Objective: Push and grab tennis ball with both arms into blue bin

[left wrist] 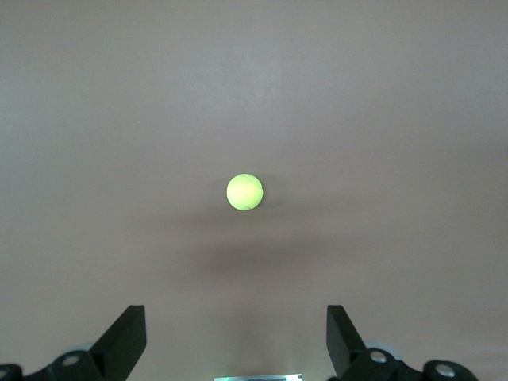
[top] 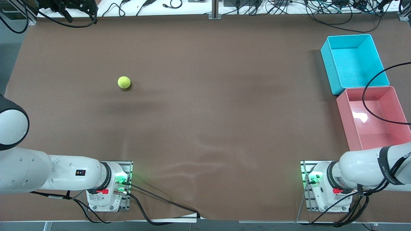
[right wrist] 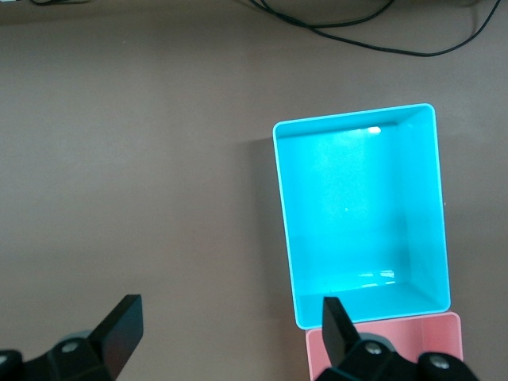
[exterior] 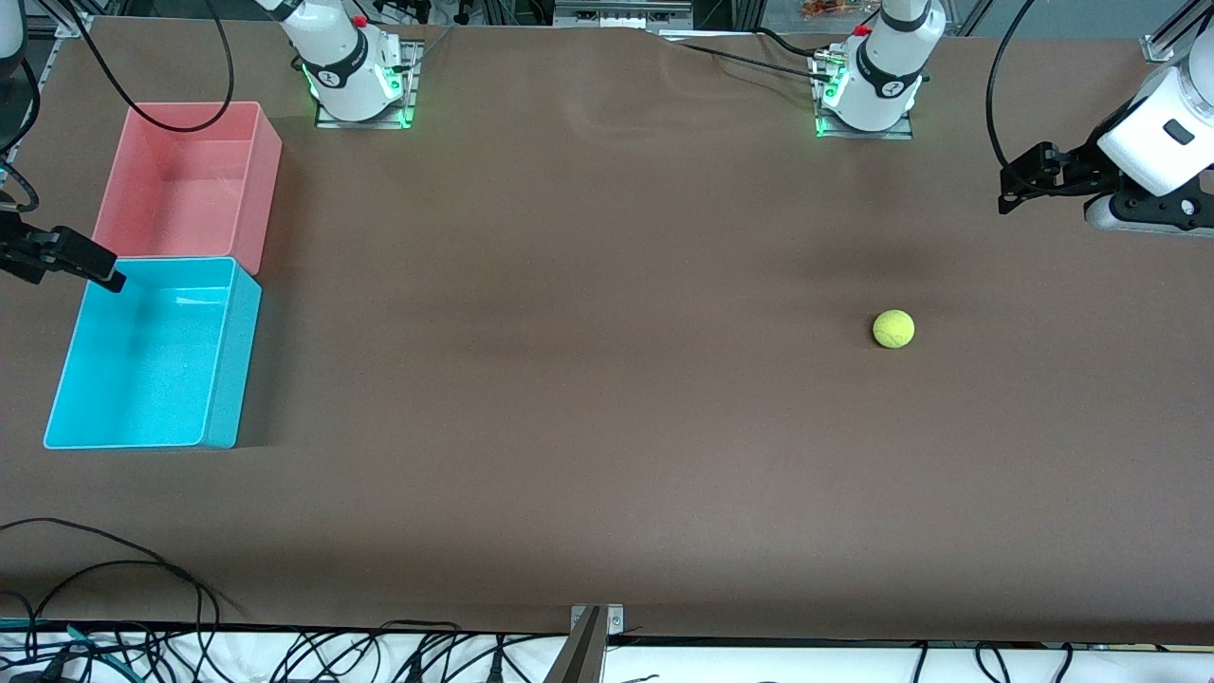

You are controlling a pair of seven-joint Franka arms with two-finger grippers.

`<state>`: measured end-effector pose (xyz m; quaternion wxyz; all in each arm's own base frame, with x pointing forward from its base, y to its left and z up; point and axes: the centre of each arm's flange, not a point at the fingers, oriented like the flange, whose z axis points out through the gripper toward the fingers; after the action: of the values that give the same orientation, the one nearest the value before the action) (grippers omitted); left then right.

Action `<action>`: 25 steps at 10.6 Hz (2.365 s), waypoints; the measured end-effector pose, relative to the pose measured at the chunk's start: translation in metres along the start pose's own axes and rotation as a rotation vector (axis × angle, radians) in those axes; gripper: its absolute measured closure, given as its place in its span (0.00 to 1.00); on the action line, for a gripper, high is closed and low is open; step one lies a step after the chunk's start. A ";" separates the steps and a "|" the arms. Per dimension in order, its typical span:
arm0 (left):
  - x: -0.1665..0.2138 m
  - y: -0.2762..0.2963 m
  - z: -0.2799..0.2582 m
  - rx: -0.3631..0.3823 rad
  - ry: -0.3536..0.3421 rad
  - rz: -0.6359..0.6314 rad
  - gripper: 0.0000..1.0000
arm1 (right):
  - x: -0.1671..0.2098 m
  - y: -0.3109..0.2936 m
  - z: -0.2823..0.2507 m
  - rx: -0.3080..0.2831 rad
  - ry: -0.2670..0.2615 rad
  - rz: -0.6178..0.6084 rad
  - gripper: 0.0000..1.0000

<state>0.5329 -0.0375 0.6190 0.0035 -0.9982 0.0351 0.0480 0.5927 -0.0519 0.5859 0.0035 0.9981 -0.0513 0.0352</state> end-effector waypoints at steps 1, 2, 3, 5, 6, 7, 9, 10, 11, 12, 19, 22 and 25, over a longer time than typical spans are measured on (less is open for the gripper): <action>0.000 0.000 0.000 0.000 -0.001 -0.001 0.00 | 0.000 0.000 0.000 0.000 0.000 0.000 0.00; 0.000 -0.001 0.000 0.000 -0.002 -0.002 0.00 | 0.000 0.000 0.000 0.000 0.000 0.000 0.00; 0.000 -0.001 0.000 0.000 -0.003 -0.002 0.00 | 0.000 0.000 0.000 0.000 0.000 0.000 0.00; 0.000 0.000 0.000 0.000 -0.003 0.000 0.00 | 0.000 0.000 0.000 0.000 0.000 0.000 0.00; 0.000 0.002 0.000 0.000 -0.004 0.004 0.00 | 0.000 0.000 0.000 0.000 0.000 0.000 0.00; 0.000 0.003 0.000 0.000 -0.004 0.006 0.00 | 0.000 0.000 0.000 0.000 0.000 0.000 0.00; -0.001 0.004 0.000 0.000 -0.005 0.007 0.00 | 0.000 0.000 0.001 0.000 -0.002 0.000 0.00; -0.001 0.004 0.000 0.000 -0.005 0.007 0.00 | 0.001 0.000 0.003 0.000 -0.005 0.000 0.00; -0.001 0.004 -0.001 0.000 -0.003 0.007 0.00 | 0.002 0.000 0.005 0.000 -0.007 0.000 0.00; -0.001 0.004 -0.002 0.000 -0.001 0.007 0.00 | 0.002 0.000 0.005 0.000 -0.009 0.000 0.00; -0.001 0.004 -0.002 0.000 -0.001 0.006 0.00 | 0.002 0.000 0.005 0.000 -0.009 0.000 0.00; -0.001 0.004 -0.003 0.000 -0.001 0.006 0.00 | 0.002 0.000 0.006 0.001 -0.011 -0.001 0.00; -0.001 0.003 -0.003 0.000 -0.001 0.006 0.00 | 0.002 0.000 0.006 0.000 -0.011 0.000 0.00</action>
<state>0.5319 -0.0409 0.6218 0.0034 -0.9981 0.0382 0.0484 0.5952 -0.0525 0.5797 0.0030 0.9982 -0.0515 0.0298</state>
